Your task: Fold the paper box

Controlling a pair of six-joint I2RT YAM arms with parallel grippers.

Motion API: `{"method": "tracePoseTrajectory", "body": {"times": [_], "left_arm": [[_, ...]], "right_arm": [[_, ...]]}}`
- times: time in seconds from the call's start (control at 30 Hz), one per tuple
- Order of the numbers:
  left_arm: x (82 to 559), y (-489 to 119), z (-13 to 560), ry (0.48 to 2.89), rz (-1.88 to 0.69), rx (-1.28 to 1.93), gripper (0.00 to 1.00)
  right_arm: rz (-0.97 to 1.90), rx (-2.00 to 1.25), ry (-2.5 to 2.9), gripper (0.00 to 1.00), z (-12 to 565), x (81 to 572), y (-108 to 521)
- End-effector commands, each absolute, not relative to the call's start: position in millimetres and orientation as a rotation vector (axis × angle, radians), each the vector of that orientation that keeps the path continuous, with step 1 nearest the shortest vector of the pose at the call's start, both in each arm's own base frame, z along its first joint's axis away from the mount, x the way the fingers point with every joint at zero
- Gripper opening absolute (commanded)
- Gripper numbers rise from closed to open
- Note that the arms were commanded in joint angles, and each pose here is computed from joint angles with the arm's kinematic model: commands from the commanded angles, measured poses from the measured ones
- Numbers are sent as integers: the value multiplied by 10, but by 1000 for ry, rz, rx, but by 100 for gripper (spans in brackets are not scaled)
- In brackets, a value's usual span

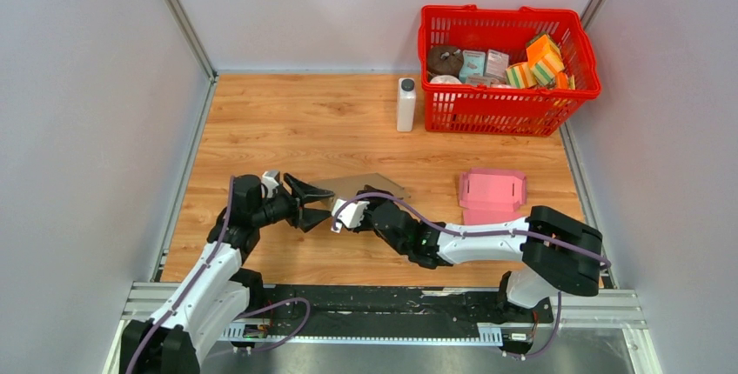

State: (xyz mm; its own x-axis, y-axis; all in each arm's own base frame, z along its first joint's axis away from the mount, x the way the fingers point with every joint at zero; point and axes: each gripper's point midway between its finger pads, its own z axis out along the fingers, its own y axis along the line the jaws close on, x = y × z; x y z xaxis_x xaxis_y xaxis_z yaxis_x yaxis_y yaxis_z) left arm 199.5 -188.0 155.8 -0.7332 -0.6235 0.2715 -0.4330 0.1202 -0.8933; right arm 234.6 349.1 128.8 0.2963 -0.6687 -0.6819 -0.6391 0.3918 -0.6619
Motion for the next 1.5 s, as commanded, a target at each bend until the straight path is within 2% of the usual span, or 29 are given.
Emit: {"method": "tracePoseTrajectory", "body": {"times": [0.0,0.13,0.2,0.23,0.27,0.37,0.47,0.57,0.8,0.87,0.97,1.0,1.1,1.3,1.47], "left_arm": [[2021,-1825,1698,2122,-1678,-990,73],[2015,-1785,1761,2108,-1615,-831,75],[2001,-1694,1782,2133,-1475,-710,75],[2008,-1636,1795,2137,-1401,-663,75],[2010,-1504,1821,2160,-1235,-577,76],[2007,-1175,2023,2131,-902,-409,71],[2005,-953,2165,2091,-715,-329,66],[2038,-979,2204,2098,-716,-284,60],[2165,-1139,2070,2141,-789,-187,42],[2195,-1182,1992,2157,-813,-173,42],[2246,-1290,1919,2157,-886,-145,46],[2255,-1332,1915,2150,-908,-128,47],[2326,-1447,1874,2130,-914,-67,52],[2505,-1560,1888,2164,-833,67,49],[2587,-1650,1889,2186,-837,154,51]], "right_arm": [[-58,-1131,1357,45,1637,2418,3481],[-53,-1096,1440,37,1664,2436,3472],[-67,-1189,1538,36,1498,2365,3413],[-33,-1177,1557,35,1656,2362,3503],[-49,-1240,1651,34,1485,2283,3387],[42,-1385,1789,30,1448,2083,3403],[70,-1523,1917,29,1426,1982,3367],[136,-1661,2063,30,1258,1892,3318],[288,-1638,2188,31,1149,2101,3484],[312,-1627,2195,33,1128,2121,3520],[378,-1606,2213,42,1105,2128,3561],[380,-1594,2216,52,1103,2154,3549],[388,-1526,2208,59,1142,2213,3518],[432,-1450,2191,60,1258,2234,3463],[457,-1400,2197,60,1292,2287,3403]]}}
